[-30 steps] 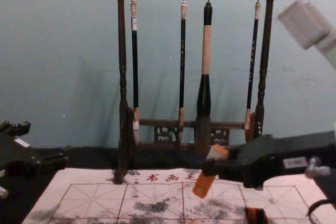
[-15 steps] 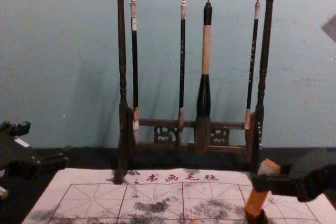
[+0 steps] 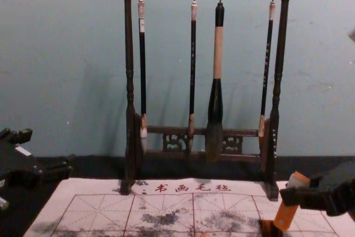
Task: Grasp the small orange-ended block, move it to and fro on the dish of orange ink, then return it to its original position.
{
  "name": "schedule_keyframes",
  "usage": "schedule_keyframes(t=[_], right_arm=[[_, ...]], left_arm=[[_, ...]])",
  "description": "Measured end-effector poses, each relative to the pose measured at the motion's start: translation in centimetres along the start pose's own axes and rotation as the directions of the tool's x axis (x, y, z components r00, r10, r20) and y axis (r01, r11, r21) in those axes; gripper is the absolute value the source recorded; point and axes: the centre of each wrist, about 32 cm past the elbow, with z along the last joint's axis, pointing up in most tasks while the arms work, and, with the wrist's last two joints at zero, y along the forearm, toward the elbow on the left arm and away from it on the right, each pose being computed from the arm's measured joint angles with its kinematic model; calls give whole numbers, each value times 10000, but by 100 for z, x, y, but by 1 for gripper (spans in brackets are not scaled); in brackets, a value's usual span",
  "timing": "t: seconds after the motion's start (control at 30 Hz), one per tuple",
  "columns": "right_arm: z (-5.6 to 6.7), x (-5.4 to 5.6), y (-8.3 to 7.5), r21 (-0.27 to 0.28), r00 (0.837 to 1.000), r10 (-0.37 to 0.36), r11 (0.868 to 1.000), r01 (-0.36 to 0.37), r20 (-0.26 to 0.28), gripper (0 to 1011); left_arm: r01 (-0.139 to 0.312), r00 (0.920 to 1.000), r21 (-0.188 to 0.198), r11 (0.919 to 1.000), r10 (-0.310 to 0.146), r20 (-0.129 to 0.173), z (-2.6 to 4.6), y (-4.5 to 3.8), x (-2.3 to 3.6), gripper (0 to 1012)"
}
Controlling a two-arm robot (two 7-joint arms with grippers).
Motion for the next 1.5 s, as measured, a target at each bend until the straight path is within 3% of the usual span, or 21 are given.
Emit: schedule_keyframes(t=[0.77, 1.5], right_arm=[[0, -5, 205, -268, 9995, -238, 9994, 232, -209, 121], [-50, 15, 363, -649, 9998, -204, 9977, 206, 40, 121]], left_arm=[[1, 10000, 0, 10000, -1, 1, 0, 0, 0, 1001], [0, 10000, 0, 10000, 0, 0, 0, 0, 0, 1001]])
